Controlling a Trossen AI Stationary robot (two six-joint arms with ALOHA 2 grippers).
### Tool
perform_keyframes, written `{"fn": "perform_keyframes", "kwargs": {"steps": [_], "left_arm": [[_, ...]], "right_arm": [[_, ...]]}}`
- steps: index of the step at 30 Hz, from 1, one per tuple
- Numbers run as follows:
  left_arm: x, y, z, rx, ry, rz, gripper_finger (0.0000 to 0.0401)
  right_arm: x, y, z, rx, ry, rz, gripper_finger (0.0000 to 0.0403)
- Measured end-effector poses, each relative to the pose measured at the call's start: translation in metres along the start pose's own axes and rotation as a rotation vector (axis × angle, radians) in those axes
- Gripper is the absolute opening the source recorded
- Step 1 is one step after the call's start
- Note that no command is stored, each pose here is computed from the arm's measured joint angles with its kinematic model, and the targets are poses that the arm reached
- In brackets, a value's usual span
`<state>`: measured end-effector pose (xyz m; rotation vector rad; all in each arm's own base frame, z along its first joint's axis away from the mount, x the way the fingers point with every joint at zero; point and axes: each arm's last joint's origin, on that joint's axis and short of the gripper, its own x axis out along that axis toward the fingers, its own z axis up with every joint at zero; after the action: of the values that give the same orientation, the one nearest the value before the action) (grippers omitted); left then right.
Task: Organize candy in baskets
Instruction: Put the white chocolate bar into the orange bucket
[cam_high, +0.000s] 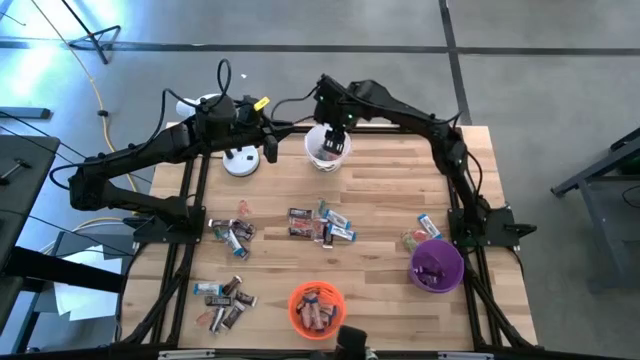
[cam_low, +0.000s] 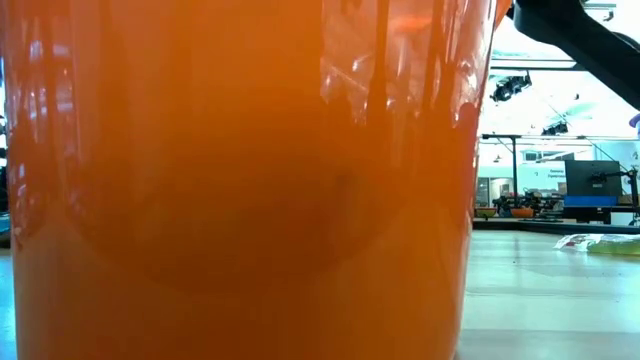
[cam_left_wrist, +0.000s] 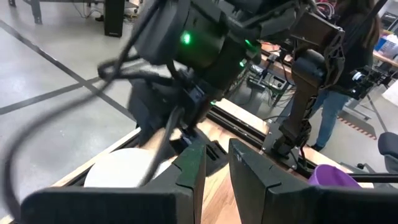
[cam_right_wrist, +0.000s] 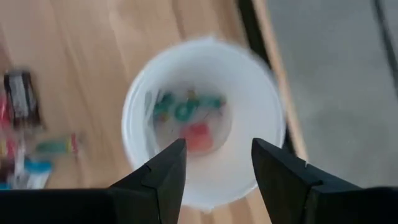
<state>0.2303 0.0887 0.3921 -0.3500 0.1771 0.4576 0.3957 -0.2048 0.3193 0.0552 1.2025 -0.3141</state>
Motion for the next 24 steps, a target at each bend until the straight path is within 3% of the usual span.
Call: {"fn": "perform_keyframes", "kwargs": {"steps": [5,9,19,24], "left_arm": [[0.000,0.000,-0.001,0.002,0.011,-0.016,0.0055],[0.000,-0.001,-0.001,0.027,0.015,-0.025,0.0055],[-0.005,0.001,-0.004,0.054,0.060,-0.011,0.0055],[-0.018,0.001,-0.003,0.062,0.060,-0.011,0.0055]], "right_arm": [[-0.003,0.002,-0.027,0.094,0.284,0.022,0.0177],[-0.006,0.001,-0.027,0.204,0.262,0.009,0.0177],[-0.013,0.009,-0.026,0.287,0.250,0.021,0.0177],[-0.034,0.023,-0.025,0.308,0.202,0.064,0.0177]]}}
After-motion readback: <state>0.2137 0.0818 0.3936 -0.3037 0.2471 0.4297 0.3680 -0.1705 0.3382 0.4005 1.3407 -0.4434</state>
